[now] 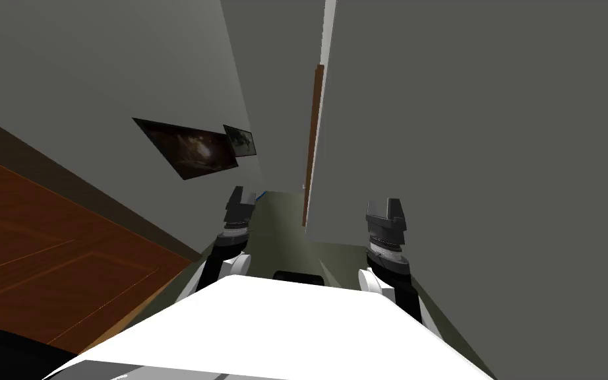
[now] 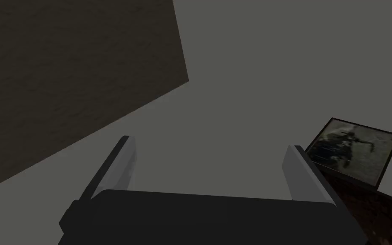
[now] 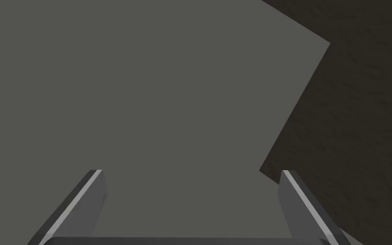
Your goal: Push the door open
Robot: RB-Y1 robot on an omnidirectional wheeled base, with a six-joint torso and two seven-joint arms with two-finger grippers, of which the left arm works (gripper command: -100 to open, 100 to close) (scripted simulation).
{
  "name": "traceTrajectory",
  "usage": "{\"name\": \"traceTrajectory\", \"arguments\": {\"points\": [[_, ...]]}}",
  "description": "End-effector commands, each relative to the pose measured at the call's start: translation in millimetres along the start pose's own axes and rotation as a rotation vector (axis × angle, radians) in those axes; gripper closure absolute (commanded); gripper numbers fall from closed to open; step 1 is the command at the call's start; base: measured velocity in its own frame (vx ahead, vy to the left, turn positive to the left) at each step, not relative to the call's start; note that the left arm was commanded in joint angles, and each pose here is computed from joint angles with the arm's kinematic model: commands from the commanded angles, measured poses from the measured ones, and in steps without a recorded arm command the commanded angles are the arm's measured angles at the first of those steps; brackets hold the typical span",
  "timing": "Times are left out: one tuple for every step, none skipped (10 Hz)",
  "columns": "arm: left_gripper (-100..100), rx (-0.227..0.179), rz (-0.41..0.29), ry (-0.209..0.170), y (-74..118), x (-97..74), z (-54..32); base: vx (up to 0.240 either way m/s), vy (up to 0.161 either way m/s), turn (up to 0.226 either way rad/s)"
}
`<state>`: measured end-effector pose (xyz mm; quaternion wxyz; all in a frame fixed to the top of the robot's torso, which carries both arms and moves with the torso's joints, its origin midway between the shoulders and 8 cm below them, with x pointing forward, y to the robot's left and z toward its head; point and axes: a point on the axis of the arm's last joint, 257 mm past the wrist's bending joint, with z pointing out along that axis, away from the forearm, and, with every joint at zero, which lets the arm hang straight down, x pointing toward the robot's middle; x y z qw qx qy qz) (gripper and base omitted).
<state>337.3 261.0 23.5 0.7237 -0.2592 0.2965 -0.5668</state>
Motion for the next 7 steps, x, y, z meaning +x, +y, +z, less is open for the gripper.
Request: {"name": "traceTrajectory", "arguments": {"points": [[-100, -0.011, -0.012, 0.014, 9.4, 5.9, -1.5, 0.042, 0.043, -0.173], [-100, -0.017, -0.019, 0.021, 14.3, 9.0, -2.3, 0.120, 0.124, -0.152], [-100, -0.020, -0.022, 0.024, 16.8, 10.6, -2.7, 0.136, 0.154, -0.080], [-100, -0.030, -0.032, 0.035, 24.2, 15.4, -4.1, 0.138, 0.189, -0.145], [-100, -0.036, -0.038, 0.042, 29.5, 18.8, -5.1, 0.147, 0.214, -0.176], [-100, -0.045, -0.048, 0.051, 36.5, 23.4, -6.5, 0.137, 0.205, -0.157], [-100, -0.050, -0.052, 0.056, 40.0, 25.7, -7.3, 0.109, 0.141, -0.102]]}}
